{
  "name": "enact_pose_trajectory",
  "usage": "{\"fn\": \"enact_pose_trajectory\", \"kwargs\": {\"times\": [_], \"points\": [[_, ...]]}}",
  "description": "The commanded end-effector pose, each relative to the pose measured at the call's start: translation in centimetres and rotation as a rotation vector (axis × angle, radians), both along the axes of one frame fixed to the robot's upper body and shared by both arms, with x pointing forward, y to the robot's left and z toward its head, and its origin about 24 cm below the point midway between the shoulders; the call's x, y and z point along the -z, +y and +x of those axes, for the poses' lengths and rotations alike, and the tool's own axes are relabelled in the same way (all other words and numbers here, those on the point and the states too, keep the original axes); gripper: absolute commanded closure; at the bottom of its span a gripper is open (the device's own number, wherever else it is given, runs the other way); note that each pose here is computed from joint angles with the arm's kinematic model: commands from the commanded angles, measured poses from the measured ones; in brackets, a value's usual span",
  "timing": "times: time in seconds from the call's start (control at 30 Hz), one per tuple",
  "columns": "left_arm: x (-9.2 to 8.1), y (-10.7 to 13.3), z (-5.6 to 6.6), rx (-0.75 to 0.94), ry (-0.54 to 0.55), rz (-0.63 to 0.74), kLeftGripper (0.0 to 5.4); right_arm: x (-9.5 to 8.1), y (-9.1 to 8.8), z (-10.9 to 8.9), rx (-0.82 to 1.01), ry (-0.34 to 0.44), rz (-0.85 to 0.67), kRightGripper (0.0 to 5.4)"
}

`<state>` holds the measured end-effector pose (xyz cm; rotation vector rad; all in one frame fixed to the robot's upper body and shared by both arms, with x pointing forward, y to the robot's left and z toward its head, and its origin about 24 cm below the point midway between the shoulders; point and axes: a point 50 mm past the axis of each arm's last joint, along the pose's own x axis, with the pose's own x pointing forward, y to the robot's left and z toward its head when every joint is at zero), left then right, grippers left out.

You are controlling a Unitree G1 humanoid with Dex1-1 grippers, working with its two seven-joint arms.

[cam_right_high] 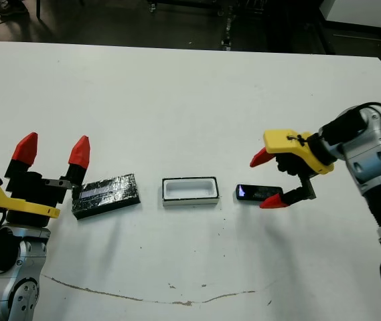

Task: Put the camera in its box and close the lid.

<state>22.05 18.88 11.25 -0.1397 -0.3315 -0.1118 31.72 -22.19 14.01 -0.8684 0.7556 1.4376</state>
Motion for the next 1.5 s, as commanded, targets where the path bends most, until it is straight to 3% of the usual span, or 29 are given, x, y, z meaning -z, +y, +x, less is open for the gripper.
{"fn": "enact_pose_trajectory", "kwargs": {"times": [0.03, 0.63, 1.0, 1.33, 1.5], "points": [[0.2, 0.1, -0.2, -0.011, 0.014, 0.007, 0.01, 0.0, 0.2, 0.2, -0.007, 0.004, -0.006, 0.0], [0.0, 0.1, -0.2, -0.004, 0.011, 0.015, 0.0, 1.5, 0.2, 0.2, 0.021, 0.012, -0.015, 0.12], [-0.1, 0.1, -0.2, 0.0, 0.011, 0.009, 0.0, 2.2, 0.1, 0.0, 0.033, 0.019, 0.002, 1.59], [-0.1, 0.1, -0.4, -0.004, 0.014, 0.008, 0.0, 2.7, 0.0, -0.3, 0.032, 0.006, 0.005, 3.34], [-0.1, 0.1, -0.4, 0.001, 0.007, 0.012, 0.0, 2.9, 0.1, -0.5, 0.026, -0.008, -0.006, 3.74]]}}
